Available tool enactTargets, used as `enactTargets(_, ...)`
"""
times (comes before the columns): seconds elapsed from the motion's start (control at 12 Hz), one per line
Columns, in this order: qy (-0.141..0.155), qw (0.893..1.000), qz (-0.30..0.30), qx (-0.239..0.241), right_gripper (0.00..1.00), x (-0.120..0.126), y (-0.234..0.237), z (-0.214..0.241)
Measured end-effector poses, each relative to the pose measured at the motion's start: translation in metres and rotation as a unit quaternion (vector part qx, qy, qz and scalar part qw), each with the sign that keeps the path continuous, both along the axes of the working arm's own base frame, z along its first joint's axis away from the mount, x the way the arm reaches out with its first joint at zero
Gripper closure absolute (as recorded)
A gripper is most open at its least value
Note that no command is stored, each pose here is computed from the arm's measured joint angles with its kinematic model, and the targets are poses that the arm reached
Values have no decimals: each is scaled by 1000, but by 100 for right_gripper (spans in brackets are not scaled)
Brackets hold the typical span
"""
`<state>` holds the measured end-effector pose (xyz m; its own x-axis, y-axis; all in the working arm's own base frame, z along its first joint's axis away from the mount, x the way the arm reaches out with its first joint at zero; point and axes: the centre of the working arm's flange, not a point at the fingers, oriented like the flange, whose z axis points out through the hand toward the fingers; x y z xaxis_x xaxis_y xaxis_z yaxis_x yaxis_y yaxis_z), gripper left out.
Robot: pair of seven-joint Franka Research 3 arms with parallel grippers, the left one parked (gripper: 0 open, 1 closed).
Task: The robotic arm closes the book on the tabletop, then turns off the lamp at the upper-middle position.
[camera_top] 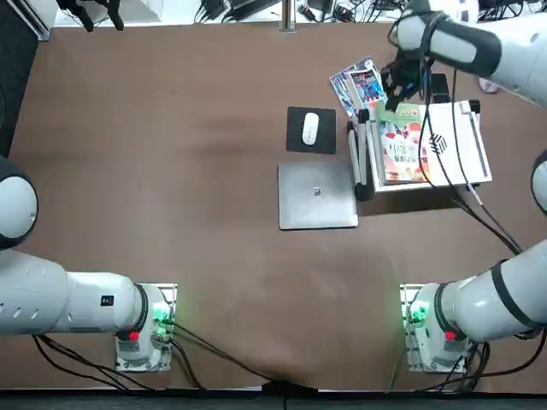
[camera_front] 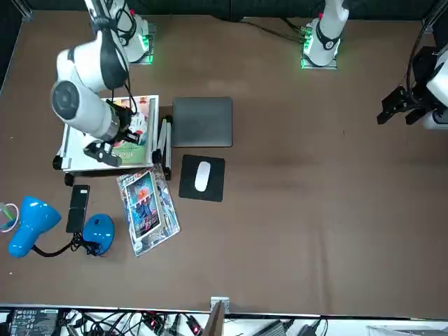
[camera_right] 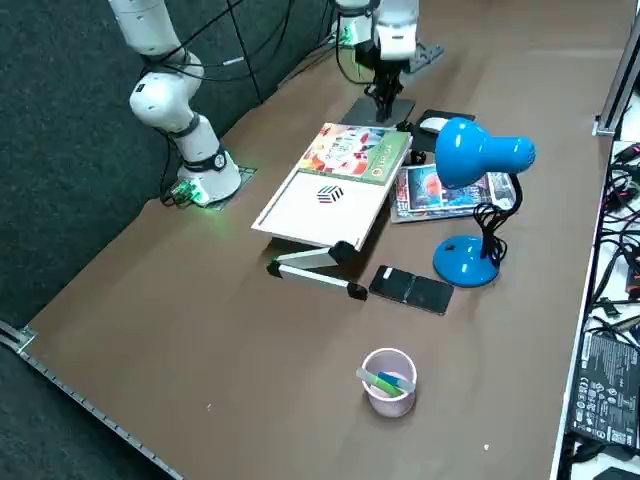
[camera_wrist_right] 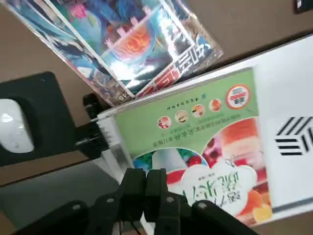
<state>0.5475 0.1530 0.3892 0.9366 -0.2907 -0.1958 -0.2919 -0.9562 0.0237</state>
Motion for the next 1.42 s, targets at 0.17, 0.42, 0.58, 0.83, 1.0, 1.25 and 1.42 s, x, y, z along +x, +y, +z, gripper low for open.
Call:
enactTargets(0.17, -23, 1000, -8, -2, 97, 5, -11, 46)
enactTargets(0.42, -43, 999, -8, -17, 99, 7, -22, 64)
enactTargets(0.58, -55, 998, -2, -39, 99, 10, -23, 69)
enactTargets(0.83, -75, 995, 13, -69, 99, 19, -22, 78)
enactTargets(1.0, -83, 994, 11, -72, 98, 29, -22, 83)
enactTargets(1.25, -93, 991, -21, -95, 97, 37, -24, 83)
enactTargets(1.42, -106, 985, -49, -124, 98, 39, -21, 82)
